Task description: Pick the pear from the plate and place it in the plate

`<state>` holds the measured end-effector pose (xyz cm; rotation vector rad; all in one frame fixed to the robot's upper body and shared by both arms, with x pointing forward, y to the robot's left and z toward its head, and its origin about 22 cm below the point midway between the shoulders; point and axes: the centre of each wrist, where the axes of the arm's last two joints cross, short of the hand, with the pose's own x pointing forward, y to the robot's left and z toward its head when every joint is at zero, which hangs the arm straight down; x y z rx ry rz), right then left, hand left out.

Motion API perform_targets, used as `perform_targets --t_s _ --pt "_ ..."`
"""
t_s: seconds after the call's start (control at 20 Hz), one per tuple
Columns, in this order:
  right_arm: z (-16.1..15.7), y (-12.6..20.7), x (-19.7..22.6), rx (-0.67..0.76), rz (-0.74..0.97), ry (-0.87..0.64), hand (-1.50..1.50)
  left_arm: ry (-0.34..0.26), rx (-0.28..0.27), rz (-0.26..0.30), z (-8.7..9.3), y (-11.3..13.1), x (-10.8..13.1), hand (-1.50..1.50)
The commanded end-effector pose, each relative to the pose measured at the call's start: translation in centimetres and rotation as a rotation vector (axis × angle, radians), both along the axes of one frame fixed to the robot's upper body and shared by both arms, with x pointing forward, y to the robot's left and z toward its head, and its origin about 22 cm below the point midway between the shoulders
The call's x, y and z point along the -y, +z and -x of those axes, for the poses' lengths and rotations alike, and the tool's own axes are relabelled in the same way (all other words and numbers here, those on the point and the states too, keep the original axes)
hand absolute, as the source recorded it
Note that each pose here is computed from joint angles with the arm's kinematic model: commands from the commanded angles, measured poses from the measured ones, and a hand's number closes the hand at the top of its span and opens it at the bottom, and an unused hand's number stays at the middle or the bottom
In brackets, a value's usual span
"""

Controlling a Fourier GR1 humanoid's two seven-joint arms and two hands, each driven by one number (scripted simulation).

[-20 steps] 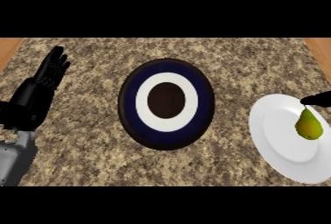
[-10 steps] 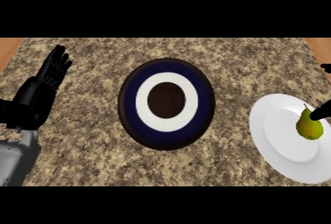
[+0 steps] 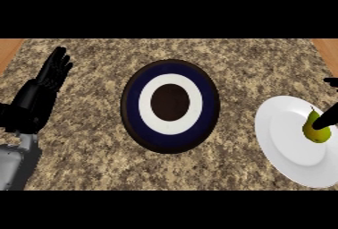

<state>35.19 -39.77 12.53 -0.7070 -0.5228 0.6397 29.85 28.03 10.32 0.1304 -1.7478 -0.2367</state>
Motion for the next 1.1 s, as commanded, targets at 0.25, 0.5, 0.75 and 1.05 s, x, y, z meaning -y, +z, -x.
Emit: perform_targets --t_s 0.25,0.5,0.75,1.05 --pt "0.6 -1.5 3.1 -0.081 -0.004 -0.043 -1.5 0.009 -0.009 0.009 -0.1 0.6 -0.8 0.0" --pt "1.8 -6.7 2.4 -0.116 -0.02 -0.011 -1.5 0.006 0.002 0.008 -0.1 -1.2 -0.5 0.0" --pt "1.5 -8.0 2.8 -0.14 -0.026 -0.019 -1.5 0.0 0.004 -0.011 -0.7 0.5 -0.5 0.0" --pt "0.7 -9.1 2.1 -0.212 0.024 -0.024 -1.5 0.008 -0.009 0.0 0.7 -1.9 1.4 0.0"
